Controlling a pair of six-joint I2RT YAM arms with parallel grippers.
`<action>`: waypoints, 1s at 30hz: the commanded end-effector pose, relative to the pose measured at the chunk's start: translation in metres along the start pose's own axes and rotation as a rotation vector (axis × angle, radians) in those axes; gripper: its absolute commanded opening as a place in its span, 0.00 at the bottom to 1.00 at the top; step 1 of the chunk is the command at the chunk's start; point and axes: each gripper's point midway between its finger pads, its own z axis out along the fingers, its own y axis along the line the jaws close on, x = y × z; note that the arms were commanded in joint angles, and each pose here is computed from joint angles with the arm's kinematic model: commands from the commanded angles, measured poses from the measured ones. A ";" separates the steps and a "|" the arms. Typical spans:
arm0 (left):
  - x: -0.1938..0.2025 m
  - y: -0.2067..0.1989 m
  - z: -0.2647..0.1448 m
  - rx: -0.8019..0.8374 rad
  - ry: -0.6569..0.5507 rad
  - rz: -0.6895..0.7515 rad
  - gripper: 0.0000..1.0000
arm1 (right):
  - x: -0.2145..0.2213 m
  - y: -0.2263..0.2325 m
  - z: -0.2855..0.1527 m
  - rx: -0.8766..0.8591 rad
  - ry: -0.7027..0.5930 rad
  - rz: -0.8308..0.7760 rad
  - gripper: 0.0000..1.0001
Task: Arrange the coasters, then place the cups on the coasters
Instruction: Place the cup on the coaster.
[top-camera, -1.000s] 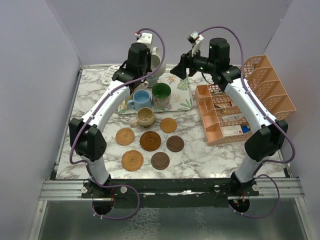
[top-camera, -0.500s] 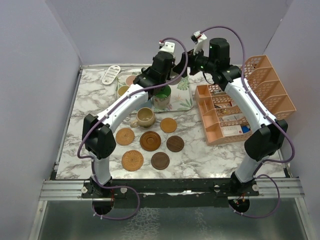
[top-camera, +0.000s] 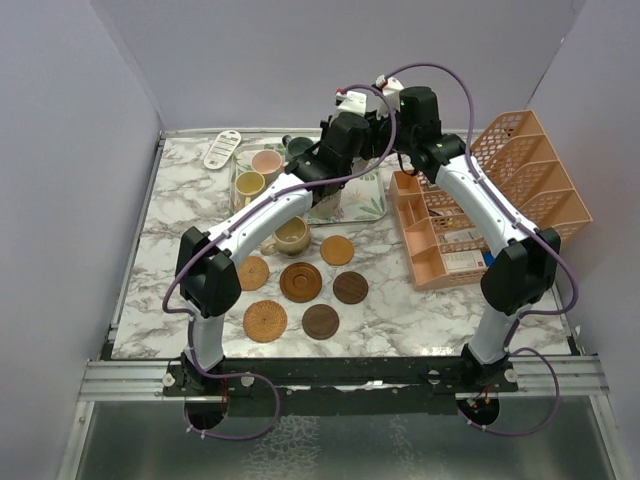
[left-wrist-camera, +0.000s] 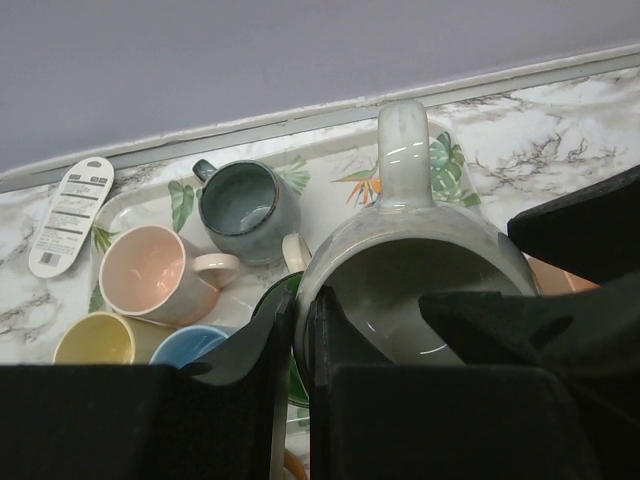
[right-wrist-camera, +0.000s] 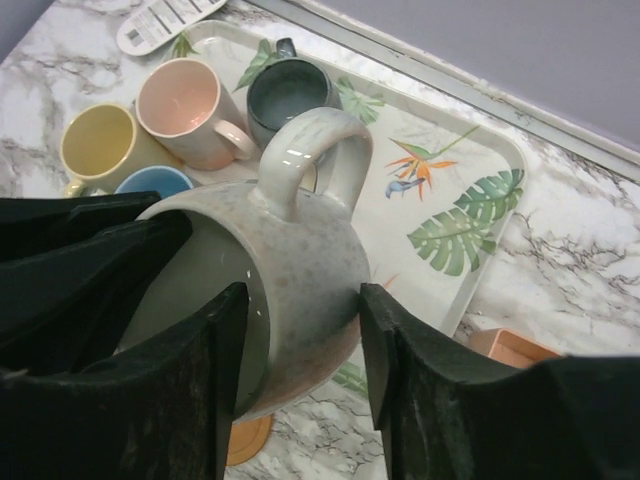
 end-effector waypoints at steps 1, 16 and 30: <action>-0.053 0.006 -0.017 -0.028 -0.152 -0.096 0.00 | 0.023 -0.026 0.010 0.109 0.071 -0.042 0.41; -0.030 -0.067 -0.029 0.380 -0.088 -0.053 0.00 | 0.054 -0.059 0.011 0.232 0.148 -0.116 0.01; -0.016 -0.092 -0.062 0.722 -0.041 0.099 0.24 | 0.050 -0.061 -0.015 0.071 0.107 -0.177 0.01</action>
